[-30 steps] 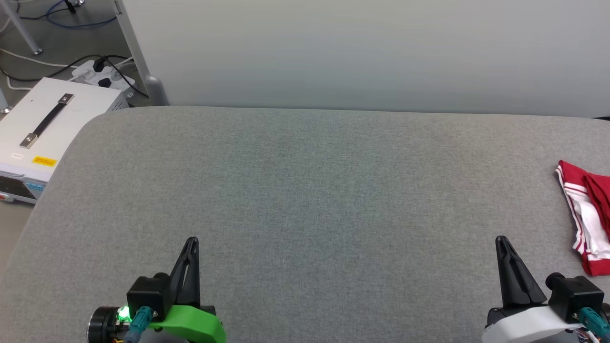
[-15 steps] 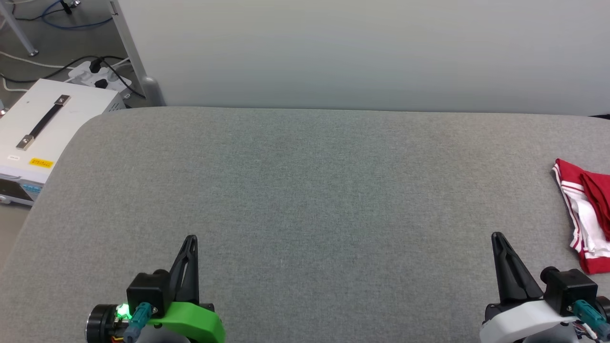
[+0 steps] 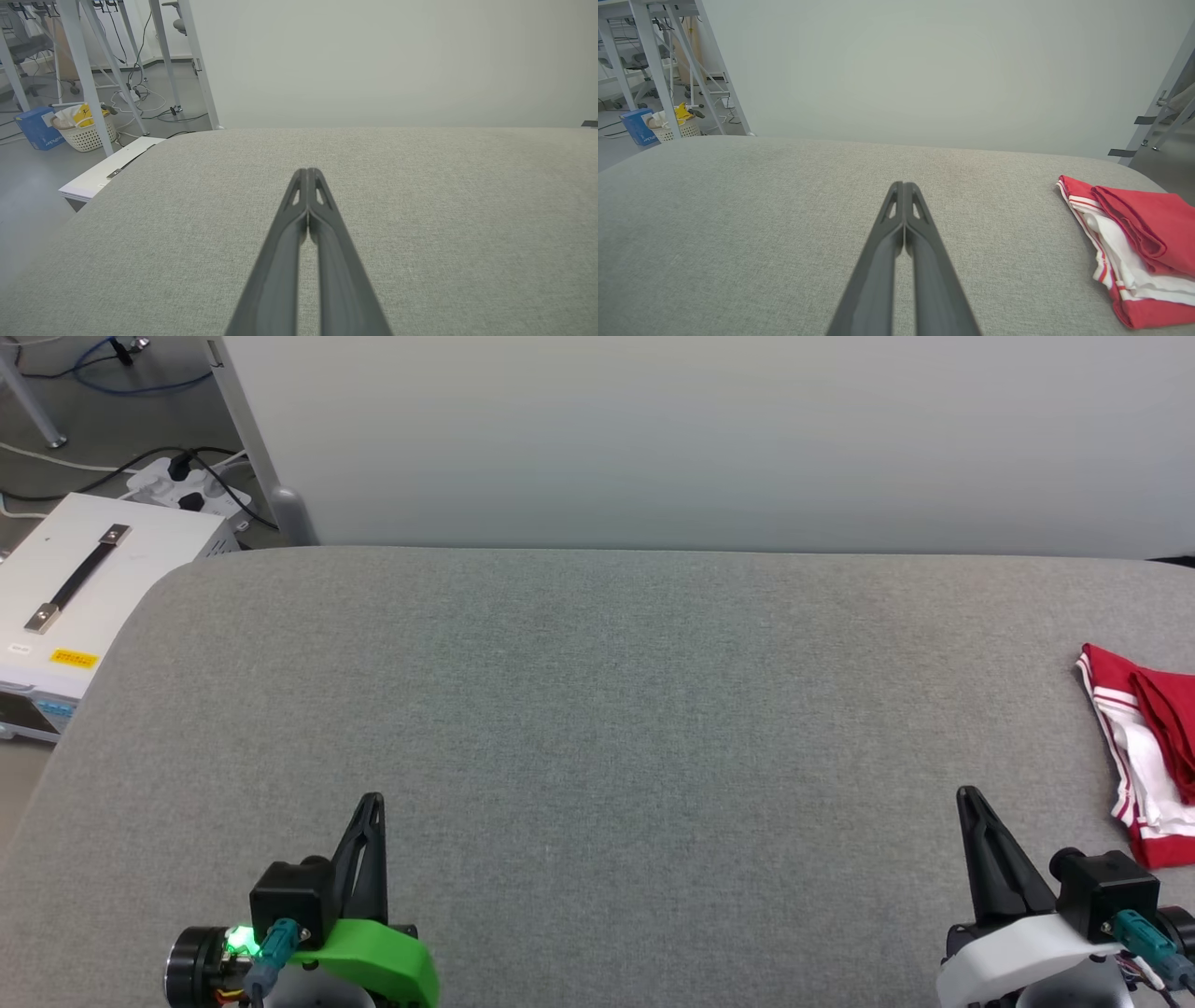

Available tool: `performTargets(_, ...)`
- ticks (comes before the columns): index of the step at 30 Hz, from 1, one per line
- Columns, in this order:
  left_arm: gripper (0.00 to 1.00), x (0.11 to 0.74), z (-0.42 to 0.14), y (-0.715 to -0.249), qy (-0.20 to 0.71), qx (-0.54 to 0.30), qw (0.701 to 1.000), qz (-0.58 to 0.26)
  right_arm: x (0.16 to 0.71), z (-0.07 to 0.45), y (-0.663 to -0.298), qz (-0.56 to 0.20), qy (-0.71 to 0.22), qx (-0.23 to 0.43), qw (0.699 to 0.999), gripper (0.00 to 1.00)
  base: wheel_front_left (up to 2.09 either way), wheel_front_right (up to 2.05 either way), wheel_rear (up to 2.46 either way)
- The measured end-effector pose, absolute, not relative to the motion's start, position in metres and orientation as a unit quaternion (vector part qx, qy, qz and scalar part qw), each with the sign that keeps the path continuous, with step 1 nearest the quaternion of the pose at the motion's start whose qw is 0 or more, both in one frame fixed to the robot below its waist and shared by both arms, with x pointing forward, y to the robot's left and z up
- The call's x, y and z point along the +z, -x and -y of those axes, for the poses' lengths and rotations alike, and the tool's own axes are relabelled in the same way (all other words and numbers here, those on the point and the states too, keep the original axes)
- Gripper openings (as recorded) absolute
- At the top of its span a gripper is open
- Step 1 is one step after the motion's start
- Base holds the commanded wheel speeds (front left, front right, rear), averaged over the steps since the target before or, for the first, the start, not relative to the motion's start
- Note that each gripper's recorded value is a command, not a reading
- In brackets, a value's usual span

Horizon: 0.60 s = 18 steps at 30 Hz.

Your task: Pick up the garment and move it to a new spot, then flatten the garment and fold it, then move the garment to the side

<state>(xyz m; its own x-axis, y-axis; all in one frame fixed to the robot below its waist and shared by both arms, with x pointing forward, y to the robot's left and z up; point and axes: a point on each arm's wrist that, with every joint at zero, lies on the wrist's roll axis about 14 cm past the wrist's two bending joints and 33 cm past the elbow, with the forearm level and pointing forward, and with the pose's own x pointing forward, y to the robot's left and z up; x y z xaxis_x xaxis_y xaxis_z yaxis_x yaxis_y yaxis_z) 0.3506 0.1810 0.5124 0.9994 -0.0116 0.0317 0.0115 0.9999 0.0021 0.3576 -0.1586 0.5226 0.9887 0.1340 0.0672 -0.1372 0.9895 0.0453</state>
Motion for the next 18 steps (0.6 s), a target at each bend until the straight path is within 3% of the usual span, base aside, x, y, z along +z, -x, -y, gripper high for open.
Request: performTargets(18, 0.00, 0.5121, -0.1796, -0.3546, -0.007, -0.007, 1.000, 0.005, 0.5218, 0.1588, -0.3600, 0.020, -0.015, 0.068, 0.997, 0.00, 0.00, 0.00, 0.00)
